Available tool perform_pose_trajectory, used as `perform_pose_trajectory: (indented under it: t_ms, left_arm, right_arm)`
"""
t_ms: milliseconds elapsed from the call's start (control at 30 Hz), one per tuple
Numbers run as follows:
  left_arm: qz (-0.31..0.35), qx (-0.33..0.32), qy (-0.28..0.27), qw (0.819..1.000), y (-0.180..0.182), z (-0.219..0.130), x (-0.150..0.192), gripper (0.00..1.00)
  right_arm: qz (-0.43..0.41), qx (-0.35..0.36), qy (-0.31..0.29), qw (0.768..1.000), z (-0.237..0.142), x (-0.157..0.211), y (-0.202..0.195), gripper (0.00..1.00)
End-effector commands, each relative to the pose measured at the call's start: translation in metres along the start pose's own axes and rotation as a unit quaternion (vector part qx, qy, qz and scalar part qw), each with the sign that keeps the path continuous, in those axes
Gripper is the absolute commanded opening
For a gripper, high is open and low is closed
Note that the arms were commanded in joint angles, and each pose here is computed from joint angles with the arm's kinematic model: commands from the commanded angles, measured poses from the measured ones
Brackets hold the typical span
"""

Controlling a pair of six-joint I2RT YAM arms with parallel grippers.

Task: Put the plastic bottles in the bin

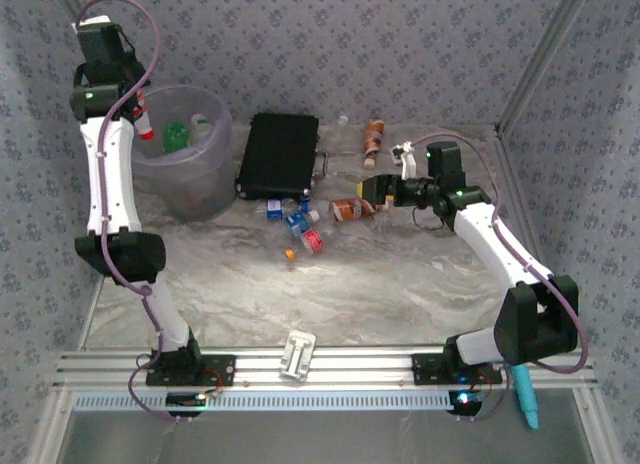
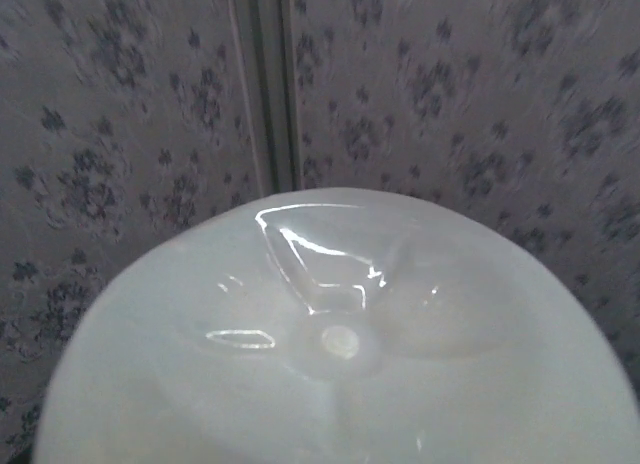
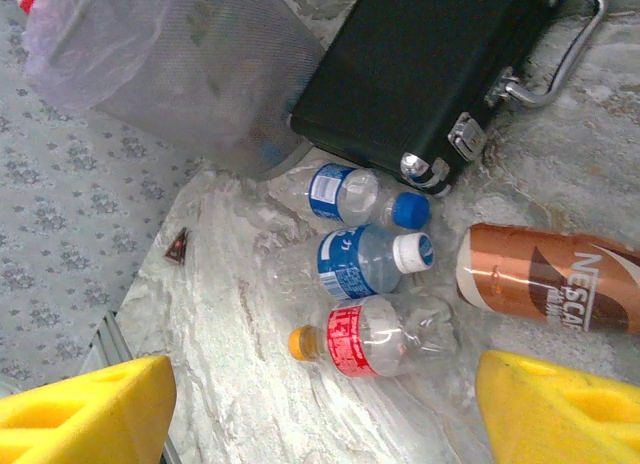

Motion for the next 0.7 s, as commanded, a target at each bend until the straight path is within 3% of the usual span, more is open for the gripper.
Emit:
perform_pose_trajectory:
  t_ms: [0,267,500,667]
  left_arm:
    - [0.041,-0.022,0.020,0.999,0.005,-0.002,0.010,0.43]
    - [0.054,-0.030,0.076,0.995,0.013,0.007,0.054,0.50]
    - [0.052,0.001,0.092,0.994,0.007,0.005,0.063,0.79]
    - [0.043,0.026,0.083,0.995,-0.001,-0.003,0.049,0.85]
  right_arm:
    - [0.002,0.002,0.001,1.000,-0.006,0.005,-0.003,0.80]
    - [0.006,0.005,-0.003,1.000,-0.010,0.006,-0.009,0.80]
    - [0.008,0.009,-0.007,1.000,-0.014,0.008,-0.011,0.80]
    - [0.008,0.008,-0.010,1.000,-0.013,0.006,-0.013,0.80]
Point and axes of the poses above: each hand's point on the last joint's axis, 136 mm out from that joint toward the fingers, its own z axis out along the fingers, its own y axis along the line the jaws close on, x = y × z, the point moved 4 cm from there along -z, back along the fingers, and after that the axes turned 8 degrees about -z, right-handed, at the moved point
